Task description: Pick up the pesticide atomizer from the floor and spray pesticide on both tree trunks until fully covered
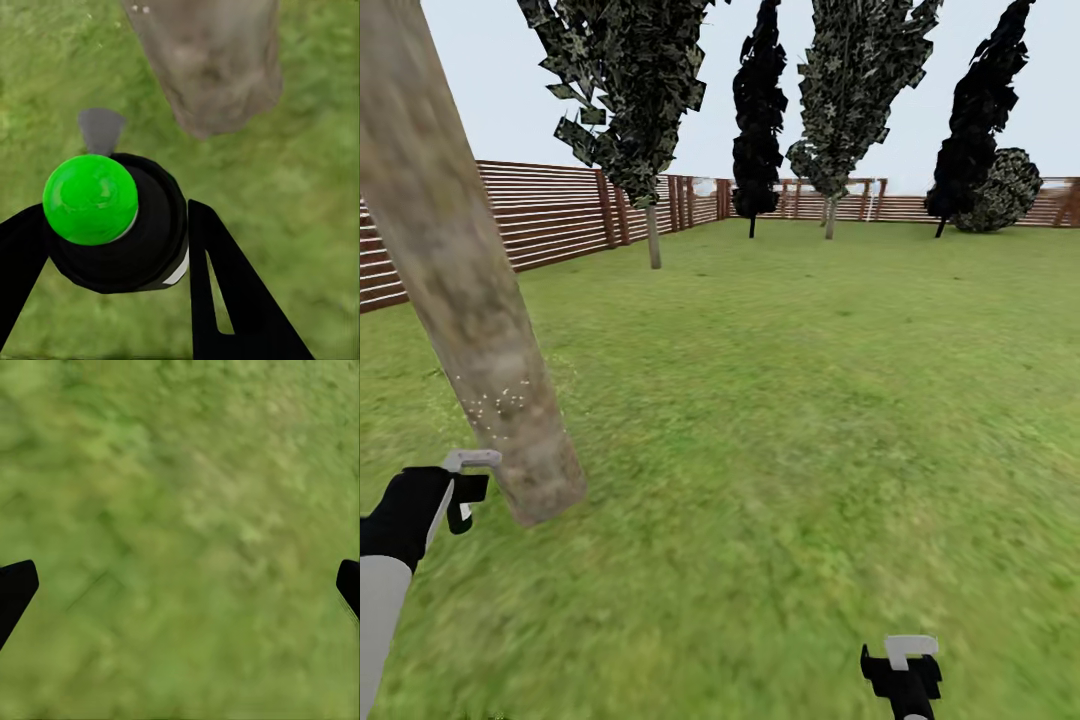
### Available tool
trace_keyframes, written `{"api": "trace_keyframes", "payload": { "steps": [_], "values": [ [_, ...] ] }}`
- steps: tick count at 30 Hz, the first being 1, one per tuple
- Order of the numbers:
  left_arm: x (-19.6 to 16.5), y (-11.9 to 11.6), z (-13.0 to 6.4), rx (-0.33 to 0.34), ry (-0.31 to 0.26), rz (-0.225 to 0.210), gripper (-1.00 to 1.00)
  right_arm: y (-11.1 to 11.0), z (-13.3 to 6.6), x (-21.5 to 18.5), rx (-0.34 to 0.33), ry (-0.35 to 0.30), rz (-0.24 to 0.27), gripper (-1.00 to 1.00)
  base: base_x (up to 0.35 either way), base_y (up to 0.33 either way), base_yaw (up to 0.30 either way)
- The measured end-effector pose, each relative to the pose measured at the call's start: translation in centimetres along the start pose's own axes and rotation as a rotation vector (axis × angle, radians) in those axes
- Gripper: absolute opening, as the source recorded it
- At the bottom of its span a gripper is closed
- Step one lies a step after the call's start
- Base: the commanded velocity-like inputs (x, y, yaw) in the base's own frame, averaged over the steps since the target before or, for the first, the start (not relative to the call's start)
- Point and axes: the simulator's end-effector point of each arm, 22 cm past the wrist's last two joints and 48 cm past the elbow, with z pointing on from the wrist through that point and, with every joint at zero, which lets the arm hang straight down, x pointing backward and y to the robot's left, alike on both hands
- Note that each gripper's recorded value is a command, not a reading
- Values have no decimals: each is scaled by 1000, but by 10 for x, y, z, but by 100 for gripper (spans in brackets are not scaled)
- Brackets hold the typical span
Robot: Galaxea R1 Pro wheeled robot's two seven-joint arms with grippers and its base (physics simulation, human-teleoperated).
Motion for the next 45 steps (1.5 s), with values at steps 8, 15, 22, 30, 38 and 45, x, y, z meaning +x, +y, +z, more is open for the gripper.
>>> {"api": "trace_keyframes", "payload": {
  "steps": [8, 15, 22, 30, 38, 45],
  "values": [
    [11, 8, 3, -18, 19, -5, -100, 0, 0, 0, 0, 0, 0, 100, 178, -243, 99],
    [13, 26, 2, -113, 22, -18, -100, 0, 0, 0, 0, -1, 0, 100, 190, -236, 253],
    [14, 18, 2, -102, 24, -18, -100, -1, 0, 0, 2, -2, 0, 100, 201, -231, 16],
    [15, 15, 3, -98, 24, -20, -100, 0, 0, 0, 0, 0, 0, 100, 220, -207, 61],
    [39, 16, 7, -103, 55, -5, -100, 0, 0, 0, -1, 0, 0, 100, 149, -79, 215],
    [58, 7, 10, -89, 76, 2, -100, 0, 0, 0, 1, 0, 1, 100, 138, -95, 4]
  ]
}}
